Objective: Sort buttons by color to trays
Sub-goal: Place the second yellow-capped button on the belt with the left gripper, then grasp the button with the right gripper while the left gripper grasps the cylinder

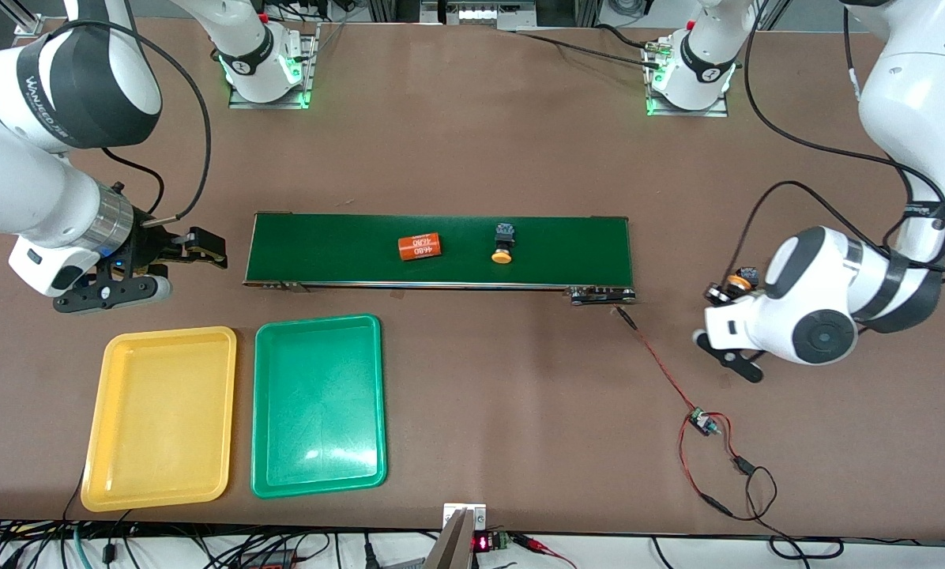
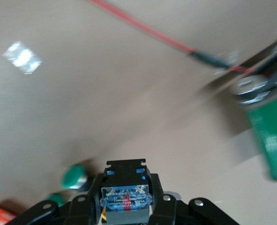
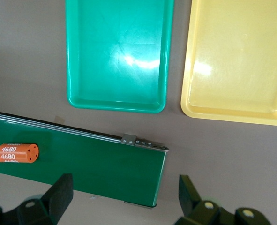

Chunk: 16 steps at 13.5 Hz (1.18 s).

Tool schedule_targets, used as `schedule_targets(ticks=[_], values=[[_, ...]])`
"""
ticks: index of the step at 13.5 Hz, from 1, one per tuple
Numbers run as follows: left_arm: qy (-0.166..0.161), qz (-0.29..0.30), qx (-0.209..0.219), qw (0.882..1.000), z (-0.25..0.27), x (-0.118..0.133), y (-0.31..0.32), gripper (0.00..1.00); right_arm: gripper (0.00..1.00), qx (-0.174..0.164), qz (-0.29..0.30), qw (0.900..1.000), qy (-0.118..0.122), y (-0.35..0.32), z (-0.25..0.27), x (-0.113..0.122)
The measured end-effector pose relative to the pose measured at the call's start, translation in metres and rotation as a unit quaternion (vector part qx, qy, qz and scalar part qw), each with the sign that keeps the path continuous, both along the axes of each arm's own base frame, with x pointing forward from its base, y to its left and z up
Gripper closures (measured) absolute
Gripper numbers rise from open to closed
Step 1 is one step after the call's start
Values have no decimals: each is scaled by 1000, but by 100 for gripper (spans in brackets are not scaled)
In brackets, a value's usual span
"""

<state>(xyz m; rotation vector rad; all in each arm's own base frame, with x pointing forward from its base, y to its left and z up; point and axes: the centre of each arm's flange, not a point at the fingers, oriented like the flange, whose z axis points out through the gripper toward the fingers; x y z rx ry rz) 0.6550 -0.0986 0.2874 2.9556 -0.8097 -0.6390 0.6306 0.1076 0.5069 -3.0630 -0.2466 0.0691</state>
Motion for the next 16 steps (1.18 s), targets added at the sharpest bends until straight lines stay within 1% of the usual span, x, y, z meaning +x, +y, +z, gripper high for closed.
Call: schedule_targets(ticks=[2,5,9,11,12,13,14,16], values=[[1,32,13,999,10,-19,-57,58,0,-7,-2,1000,-1,-6,-1,1],[21,86,17,996,2,-50,-124,58,0,-8,-3,1000,3,-7,-4,1],[8,161,17,987,-37,-80,-162,58,0,-12,-1,1000,9,-7,-9,2],[9,183,25,983,-48,-89,-172,58,0,-37,8,999,5,-6,-9,1],[9,189,28,982,-48,-91,-175,51,0,-51,17,999,2,-2,-9,1],[8,193,30,981,-47,-92,-177,41,0,-59,25,998,1,5,-9,-1],[5,197,30,980,-44,-90,-177,33,0,-61,23,998,0,14,-9,-2],[-2,205,25,978,-33,-81,-174,11,0,-63,4,998,4,30,-11,-6]])
